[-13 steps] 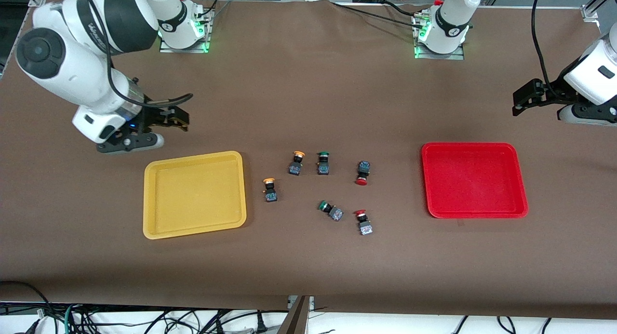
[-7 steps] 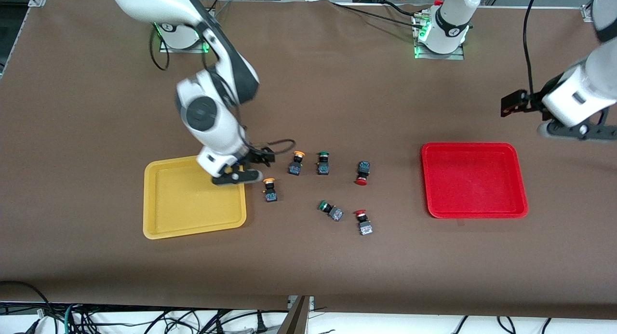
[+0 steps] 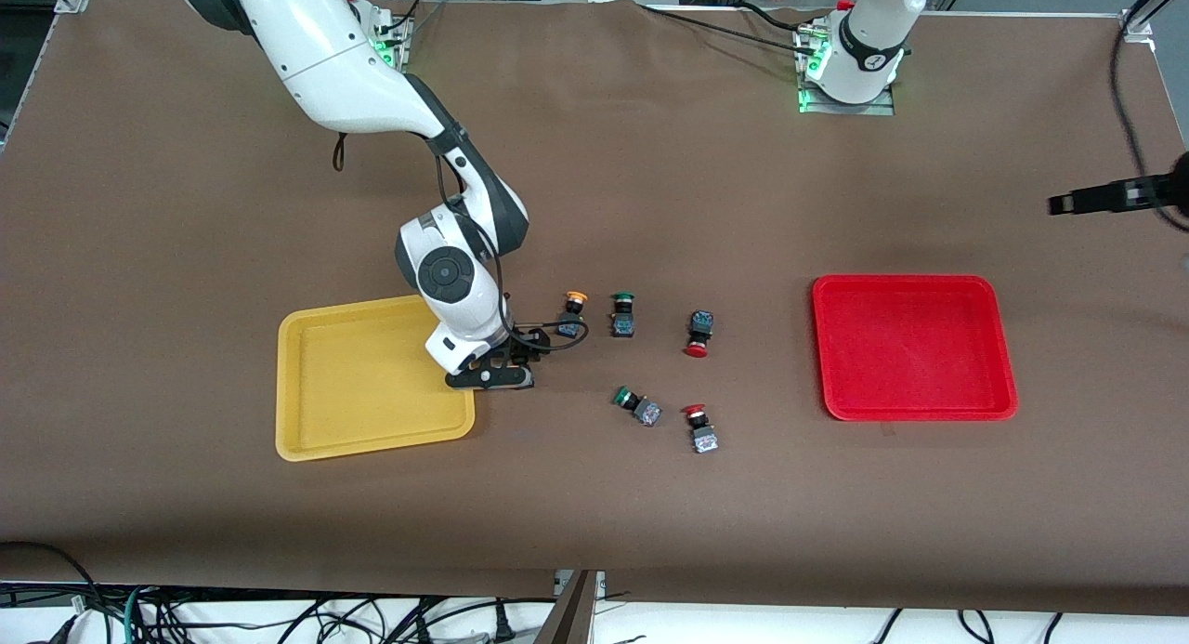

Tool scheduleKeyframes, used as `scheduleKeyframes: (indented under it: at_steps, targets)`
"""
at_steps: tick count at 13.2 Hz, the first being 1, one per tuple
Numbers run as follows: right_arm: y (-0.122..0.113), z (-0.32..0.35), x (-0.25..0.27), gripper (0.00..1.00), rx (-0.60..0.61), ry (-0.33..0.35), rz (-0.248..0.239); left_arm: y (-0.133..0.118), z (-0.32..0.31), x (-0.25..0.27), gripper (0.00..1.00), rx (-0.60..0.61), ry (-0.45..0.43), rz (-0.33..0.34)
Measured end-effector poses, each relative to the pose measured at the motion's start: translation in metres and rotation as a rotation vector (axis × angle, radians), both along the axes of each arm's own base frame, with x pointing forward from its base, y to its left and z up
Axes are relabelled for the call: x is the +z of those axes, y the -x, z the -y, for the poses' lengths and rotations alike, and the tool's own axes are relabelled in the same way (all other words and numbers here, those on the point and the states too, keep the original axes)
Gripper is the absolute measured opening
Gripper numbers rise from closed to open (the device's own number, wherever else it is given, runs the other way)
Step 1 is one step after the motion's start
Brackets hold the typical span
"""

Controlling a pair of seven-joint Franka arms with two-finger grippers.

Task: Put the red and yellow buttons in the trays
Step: 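Grasp the orange-capped button beside the yellow tray with the right gripper, then drop the button in the yellow tray while the left gripper reaches buttons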

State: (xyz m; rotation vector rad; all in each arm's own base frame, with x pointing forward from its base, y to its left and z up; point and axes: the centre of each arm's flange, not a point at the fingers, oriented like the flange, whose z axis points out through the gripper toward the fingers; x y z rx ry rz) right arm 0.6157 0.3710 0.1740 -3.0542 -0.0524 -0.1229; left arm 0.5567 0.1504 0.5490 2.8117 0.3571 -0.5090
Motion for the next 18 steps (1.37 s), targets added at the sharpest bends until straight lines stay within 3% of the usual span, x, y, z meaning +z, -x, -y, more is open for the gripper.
scheduleKeyframes:
  at_steps: [1,2,3,6,7,10,13,16,18]
  targets:
    - [0.001,-0.001,-0.003,0.88,-0.004,0.000,0.000,0.001,-0.003,0.001,1.00,0.008,0.012,0.005]
    - [0.000,-0.001,-0.002,0.88,-0.005,-0.001,0.002,-0.006,0.015,-0.004,1.00,-0.011,0.012,-0.005]
    - [-0.001,-0.002,-0.001,0.78,-0.005,-0.003,0.005,-0.019,0.051,-0.013,1.00,-0.020,-0.011,-0.026]
    - [-0.004,-0.001,0.005,0.38,-0.007,-0.002,0.004,-0.062,0.204,-0.075,1.00,0.026,-0.258,-0.062]
    - [-0.005,-0.001,0.010,0.33,-0.006,0.008,-0.011,-0.072,0.239,-0.097,1.00,0.046,-0.301,-0.047]
    - [-0.014,0.015,0.057,0.33,0.050,0.059,-0.060,-0.095,0.291,-0.159,1.00,0.076,-0.331,-0.020]
    - [-0.046,0.087,0.095,0.33,0.181,0.094,-0.055,-0.106,0.361,-0.206,1.00,0.024,-0.284,0.088]
    - [-0.066,0.186,0.058,0.34,0.223,0.120,-0.095,-0.088,0.450,-0.246,1.00,-0.066,-0.248,0.155]
    - [-0.066,0.207,0.037,0.48,0.206,0.119,-0.112,-0.058,0.493,-0.281,1.00,-0.181,-0.251,0.130]
